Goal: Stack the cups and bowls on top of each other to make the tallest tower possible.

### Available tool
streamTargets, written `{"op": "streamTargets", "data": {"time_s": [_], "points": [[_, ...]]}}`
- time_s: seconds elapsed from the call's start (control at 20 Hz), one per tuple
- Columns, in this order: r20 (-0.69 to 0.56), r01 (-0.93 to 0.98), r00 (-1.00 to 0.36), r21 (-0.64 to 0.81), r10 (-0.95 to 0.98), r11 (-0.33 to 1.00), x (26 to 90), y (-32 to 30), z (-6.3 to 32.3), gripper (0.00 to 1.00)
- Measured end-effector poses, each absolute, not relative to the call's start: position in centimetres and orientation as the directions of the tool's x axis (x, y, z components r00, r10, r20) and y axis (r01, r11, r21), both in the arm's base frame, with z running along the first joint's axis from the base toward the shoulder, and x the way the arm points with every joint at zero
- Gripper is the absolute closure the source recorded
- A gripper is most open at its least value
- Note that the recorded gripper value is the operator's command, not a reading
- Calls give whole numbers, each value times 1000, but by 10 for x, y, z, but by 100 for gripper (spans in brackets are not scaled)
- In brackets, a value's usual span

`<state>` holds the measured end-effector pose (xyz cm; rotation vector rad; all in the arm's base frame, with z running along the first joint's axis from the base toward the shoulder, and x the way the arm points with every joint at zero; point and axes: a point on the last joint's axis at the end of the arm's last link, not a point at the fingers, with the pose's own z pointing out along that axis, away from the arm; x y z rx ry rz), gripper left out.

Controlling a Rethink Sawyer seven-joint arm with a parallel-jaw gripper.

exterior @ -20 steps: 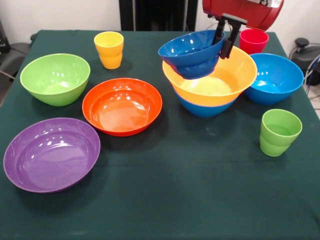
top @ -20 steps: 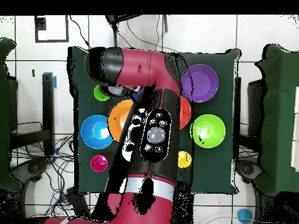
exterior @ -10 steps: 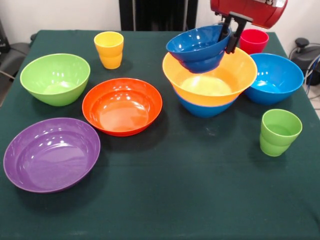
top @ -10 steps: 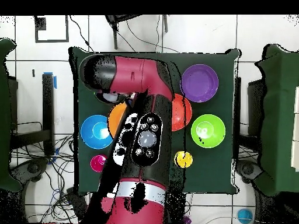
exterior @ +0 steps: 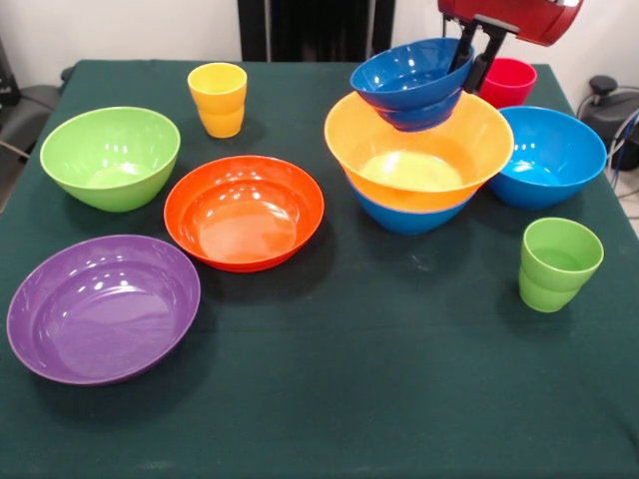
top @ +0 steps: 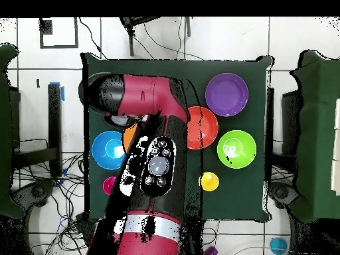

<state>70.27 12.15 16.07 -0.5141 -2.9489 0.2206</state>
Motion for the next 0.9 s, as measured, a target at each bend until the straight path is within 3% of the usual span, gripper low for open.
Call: {"op": "streamTargets", "data": {"time_s": [0.9], "points": [[68, 334, -935, -157, 347, 930, 688, 117, 150, 100]]}}
